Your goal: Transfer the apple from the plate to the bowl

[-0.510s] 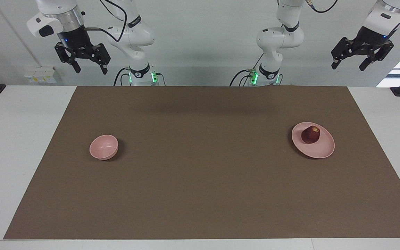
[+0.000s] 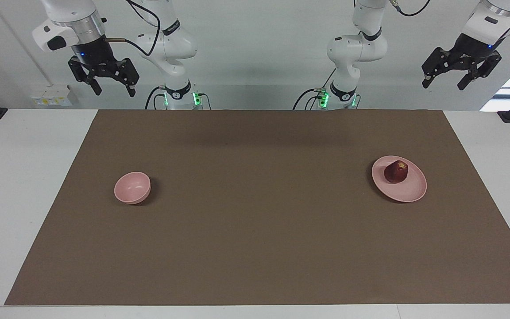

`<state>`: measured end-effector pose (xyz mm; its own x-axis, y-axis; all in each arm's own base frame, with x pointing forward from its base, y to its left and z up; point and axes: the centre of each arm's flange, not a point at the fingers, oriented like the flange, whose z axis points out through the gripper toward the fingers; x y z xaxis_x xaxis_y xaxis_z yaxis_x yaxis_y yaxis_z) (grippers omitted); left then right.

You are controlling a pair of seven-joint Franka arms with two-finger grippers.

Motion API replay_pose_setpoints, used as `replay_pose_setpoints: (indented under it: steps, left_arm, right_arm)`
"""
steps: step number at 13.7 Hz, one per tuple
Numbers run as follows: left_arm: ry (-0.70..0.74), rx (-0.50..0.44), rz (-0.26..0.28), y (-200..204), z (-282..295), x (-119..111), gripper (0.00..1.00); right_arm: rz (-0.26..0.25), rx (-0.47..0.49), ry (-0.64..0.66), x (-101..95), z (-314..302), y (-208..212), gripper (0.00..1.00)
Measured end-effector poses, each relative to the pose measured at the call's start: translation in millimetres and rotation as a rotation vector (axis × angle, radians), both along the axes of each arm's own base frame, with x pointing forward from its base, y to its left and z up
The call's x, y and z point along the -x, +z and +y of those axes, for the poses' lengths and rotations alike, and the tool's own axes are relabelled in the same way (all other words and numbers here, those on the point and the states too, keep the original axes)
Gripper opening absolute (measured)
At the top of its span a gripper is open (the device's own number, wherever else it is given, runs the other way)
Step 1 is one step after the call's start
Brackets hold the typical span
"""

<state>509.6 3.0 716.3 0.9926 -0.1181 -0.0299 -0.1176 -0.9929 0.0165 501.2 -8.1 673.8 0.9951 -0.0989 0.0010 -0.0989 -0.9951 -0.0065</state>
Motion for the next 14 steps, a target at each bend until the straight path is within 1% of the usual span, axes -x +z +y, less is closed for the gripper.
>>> replay_pose_setpoints:
  steps: [8, 14]
  left_arm:
    - [0.008, 0.000, 0.002, -0.6, 1.2, 0.7, 1.00]
    - [0.010, 0.003, 0.017, -5.8, 2.4, 7.0, 1.00]
  right_arm:
    - [0.000, 0.000, 0.000, 0.0, 0.0, 0.0, 1.00]
    - [0.000, 0.000, 0.000, 0.0, 0.0, 0.0, 1.00]
